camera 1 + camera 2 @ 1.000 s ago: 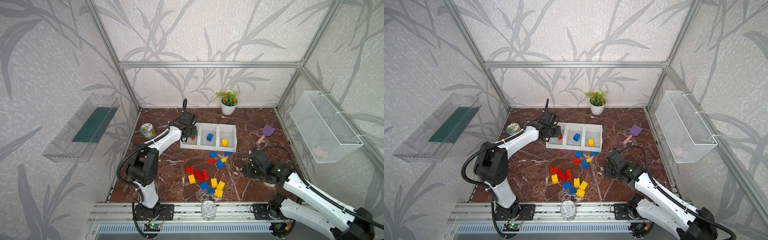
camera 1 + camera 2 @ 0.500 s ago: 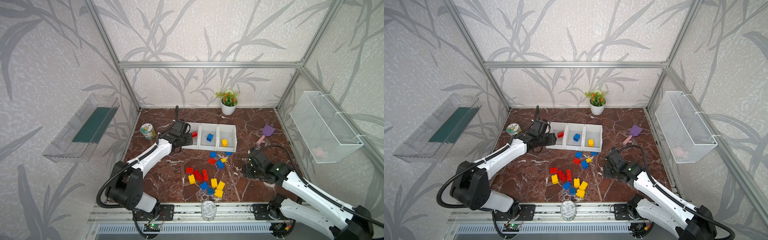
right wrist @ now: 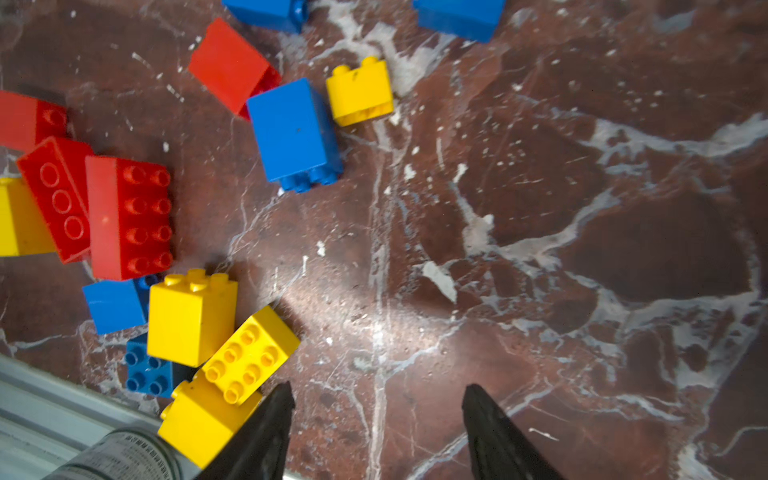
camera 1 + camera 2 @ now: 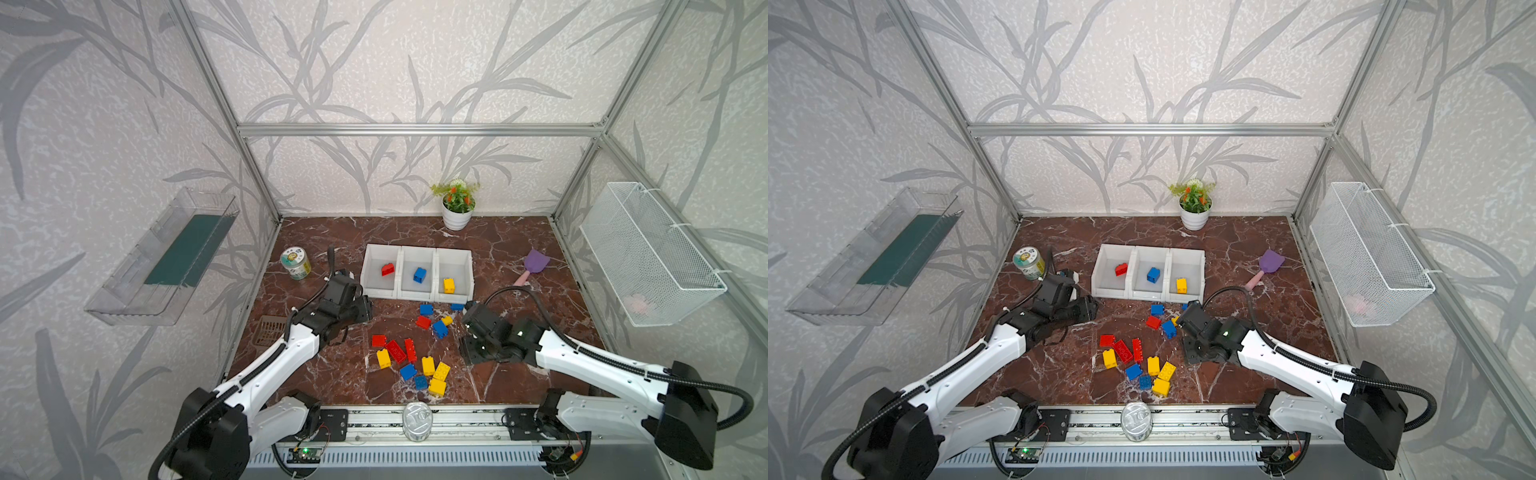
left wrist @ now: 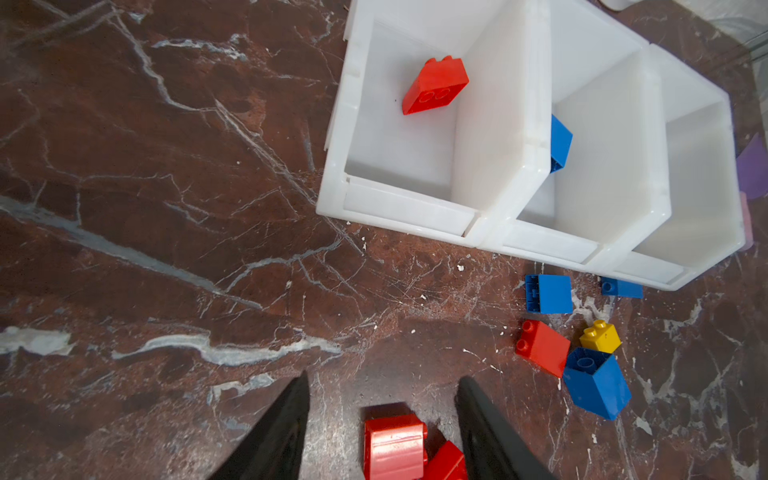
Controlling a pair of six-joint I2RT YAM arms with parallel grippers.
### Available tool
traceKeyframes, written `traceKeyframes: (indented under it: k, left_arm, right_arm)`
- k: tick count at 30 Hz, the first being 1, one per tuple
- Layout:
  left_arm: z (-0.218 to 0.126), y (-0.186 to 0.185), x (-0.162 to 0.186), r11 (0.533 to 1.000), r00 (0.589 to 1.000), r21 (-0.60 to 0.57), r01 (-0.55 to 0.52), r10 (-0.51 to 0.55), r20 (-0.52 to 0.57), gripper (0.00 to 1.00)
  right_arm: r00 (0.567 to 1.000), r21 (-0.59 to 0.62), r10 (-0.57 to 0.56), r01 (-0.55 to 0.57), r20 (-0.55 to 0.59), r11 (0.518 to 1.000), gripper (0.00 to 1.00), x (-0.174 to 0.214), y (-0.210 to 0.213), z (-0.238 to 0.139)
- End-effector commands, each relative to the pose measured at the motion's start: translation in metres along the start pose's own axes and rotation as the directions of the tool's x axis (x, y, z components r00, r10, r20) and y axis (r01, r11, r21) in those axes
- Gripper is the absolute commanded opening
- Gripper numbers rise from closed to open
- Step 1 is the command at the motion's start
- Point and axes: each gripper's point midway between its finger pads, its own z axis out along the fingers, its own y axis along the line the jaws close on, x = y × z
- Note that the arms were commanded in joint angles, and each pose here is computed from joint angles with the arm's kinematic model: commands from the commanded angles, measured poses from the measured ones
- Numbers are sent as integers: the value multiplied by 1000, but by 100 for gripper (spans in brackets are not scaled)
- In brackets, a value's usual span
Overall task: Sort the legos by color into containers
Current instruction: 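Reach the right gripper down to the yellow bricks nearest the robot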
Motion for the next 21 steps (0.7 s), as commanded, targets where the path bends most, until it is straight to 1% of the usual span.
traceKeyframes:
  k: [1,4,10,16,21]
  left_arm:
    - [-7,8,1,999,998,-15,50,-49,37,59]
    - [-9,13,8,998,997,-7,66,-65,46,59]
    - [-13,23,20,995,993,-10,102,-101,58,60]
    - [-22,27,21,993,989,4,115,-115,92,60]
    - [-25,30,23,992,986,10,123,-123,110,60]
  right_arm:
    - [1000,0,26,-26,3,1000,66,2,17,-3]
    - [1000,-4,9,-9,-4,1000,68,14,34,0]
    - [1000,30,-4,5,-22,1000,71,27,54,7]
    - [999,62,-28,30,-27,998,74,32,67,11]
    - [998,56,-35,37,-44,998,75,39,77,17]
